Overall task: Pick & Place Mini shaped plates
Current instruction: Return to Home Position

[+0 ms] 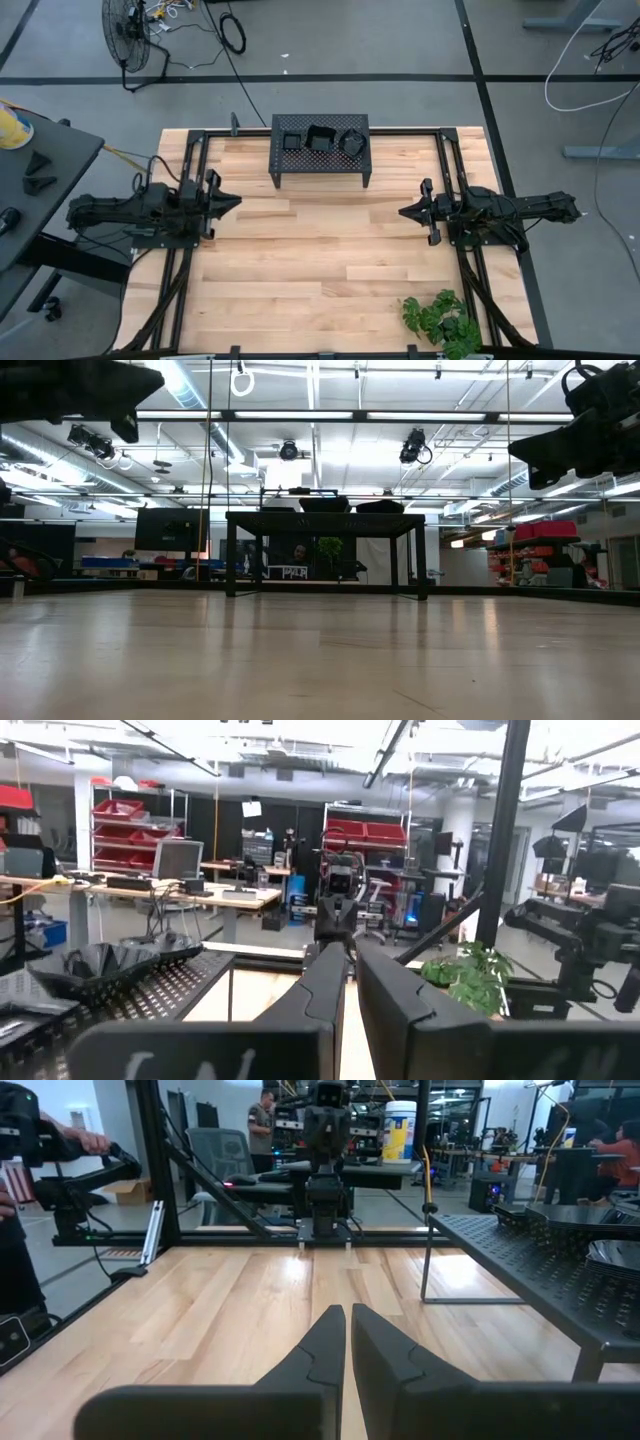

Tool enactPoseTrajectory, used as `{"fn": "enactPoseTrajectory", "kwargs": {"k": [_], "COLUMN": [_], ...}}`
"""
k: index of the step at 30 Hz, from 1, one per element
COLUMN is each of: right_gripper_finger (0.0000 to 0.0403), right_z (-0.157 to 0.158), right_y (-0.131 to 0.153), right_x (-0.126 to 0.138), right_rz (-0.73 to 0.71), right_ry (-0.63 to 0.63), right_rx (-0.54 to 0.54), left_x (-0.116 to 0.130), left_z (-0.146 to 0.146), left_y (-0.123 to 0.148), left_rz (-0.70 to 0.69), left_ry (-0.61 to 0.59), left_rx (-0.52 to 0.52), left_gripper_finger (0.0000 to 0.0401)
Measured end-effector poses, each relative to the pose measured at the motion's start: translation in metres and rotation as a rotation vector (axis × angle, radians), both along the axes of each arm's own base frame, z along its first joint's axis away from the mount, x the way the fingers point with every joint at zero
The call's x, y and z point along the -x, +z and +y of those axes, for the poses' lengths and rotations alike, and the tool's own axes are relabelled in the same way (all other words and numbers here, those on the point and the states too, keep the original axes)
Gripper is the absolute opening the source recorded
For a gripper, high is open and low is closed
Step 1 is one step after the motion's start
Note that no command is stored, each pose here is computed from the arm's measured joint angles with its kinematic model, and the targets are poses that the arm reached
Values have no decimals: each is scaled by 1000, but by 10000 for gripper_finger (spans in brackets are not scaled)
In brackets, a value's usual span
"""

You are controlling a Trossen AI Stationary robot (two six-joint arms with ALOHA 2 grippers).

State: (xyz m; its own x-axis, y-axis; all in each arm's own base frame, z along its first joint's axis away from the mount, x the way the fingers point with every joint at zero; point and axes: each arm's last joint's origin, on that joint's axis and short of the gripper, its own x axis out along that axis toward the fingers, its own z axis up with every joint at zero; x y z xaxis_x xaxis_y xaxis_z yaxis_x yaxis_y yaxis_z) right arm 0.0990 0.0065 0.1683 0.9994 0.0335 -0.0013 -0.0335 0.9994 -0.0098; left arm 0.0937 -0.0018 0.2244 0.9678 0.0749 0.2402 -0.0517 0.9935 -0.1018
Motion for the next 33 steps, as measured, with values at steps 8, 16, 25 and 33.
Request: {"fn": "enactPoseTrajectory", "kwargs": {"k": [8, 16, 25, 33], "right_gripper_finger": [27, 27, 27, 27], "right_z": [0, 0, 0, 0], "right_y": [0, 0, 0, 0], "right_x": [0, 0, 0, 0], "right_rz": [0, 0, 0, 0], "right_ry": [0, 0, 0, 0], "right_rx": [0, 0, 0, 0], "left_x": [3, 2, 0, 0], "left_z": [4, 4, 4, 4], "left_y": [-20, -26, -37, -43], "left_rz": [-19, 17, 137, 200], "left_ry": [43, 59, 65, 57], "left_rx": [-2, -3, -5, -3], "left_gripper_finger": [37, 37, 37, 37]}}
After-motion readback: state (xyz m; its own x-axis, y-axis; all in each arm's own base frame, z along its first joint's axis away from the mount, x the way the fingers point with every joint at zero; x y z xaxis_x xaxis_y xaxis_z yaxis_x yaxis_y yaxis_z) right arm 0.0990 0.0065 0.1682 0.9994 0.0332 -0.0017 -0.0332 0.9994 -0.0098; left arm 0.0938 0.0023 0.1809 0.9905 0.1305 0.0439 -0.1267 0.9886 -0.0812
